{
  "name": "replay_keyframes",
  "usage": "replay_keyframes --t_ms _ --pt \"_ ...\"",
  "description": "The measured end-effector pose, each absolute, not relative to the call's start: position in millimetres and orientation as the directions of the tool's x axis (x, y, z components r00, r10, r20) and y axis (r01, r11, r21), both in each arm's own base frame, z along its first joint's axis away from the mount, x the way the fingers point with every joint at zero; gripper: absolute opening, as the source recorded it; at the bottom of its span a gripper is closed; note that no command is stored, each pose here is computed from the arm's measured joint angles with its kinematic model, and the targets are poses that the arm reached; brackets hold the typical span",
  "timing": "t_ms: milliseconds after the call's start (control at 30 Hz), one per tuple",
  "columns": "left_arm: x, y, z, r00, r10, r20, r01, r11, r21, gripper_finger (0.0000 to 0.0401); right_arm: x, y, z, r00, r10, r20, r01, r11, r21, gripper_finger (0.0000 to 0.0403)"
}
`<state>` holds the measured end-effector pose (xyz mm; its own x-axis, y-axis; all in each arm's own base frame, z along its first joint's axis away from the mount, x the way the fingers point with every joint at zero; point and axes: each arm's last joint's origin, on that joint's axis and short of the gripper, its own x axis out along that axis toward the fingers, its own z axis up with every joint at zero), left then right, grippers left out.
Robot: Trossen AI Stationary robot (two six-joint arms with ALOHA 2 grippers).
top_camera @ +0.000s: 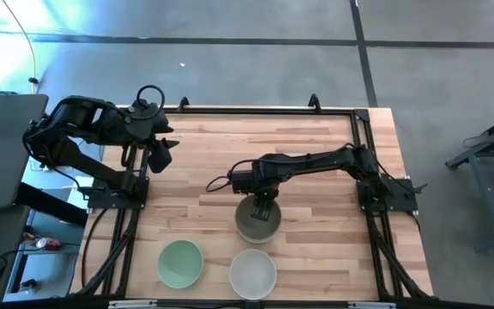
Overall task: Nest bowls inside each other
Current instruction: Stack the blue bowl on top of the gray bowl
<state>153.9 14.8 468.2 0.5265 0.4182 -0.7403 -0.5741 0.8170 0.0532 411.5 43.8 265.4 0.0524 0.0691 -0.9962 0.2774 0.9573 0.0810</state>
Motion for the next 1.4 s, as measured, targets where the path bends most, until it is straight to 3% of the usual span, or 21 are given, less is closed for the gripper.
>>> replay_keyframes --t_ms 267,467,633,767,867,1000,1200,1400 --pt "153.9 14.6 468.0 0.528 0.412 -0.743 -0.578 0.815 0.041 0.0184 401.1 37.8 285.3 0.086 0.043 -0.995 0.302 0.951 0.067 0.0198" --pt "159.9 8.8 454.4 0.52 0.229 -0.823 -0.495 0.866 -0.072 0.0184 383.2 33.4 322.4 0.2 0.046 -0.979 0.306 0.946 0.107 0.0197" --pt "172.2 -9.1 419.1 0.408 0.032 -0.913 -0.397 0.906 -0.145 0.0184 359.9 34.0 363.1 0.345 0.048 -0.937 0.278 0.949 0.151 0.0197" --pt "180.1 -26.7 388.3 0.287 -0.047 -0.957 -0.353 0.923 -0.151 0.0184 335.7 35.8 398.9 0.485 0.041 -0.873 0.239 0.955 0.178 0.0197" --pt "183.4 -38.0 369.8 0.237 -0.069 -0.969 -0.341 0.928 -0.149 0.0184 318.7 36.6 421.2 0.576 0.037 -0.817 0.213 0.958 0.193 0.0197" --pt "190.5 -52.6 353.4 0.26 -0.094 -0.961 -0.32 0.931 -0.177 0.0184 297.9 37.8 443.8 0.661 0.015 -0.75 0.2 0.96 0.196 0.0197" --pt "198.3 -71.5 335.0 0.306 -0.092 -0.948 -0.277 0.944 -0.181 0.0184 276.2 43.8 465.1 0.742 0.02 -0.67 0.149 0.97 0.193 0.0197" --pt "205.2 -89.7 317.9 0.278 -0.081 -0.957 -0.228 0.962 -0.148 0.0184 261.9 52.1 481.0 0.806 0.063 -0.588 0.062 0.98 0.189 0.0197"
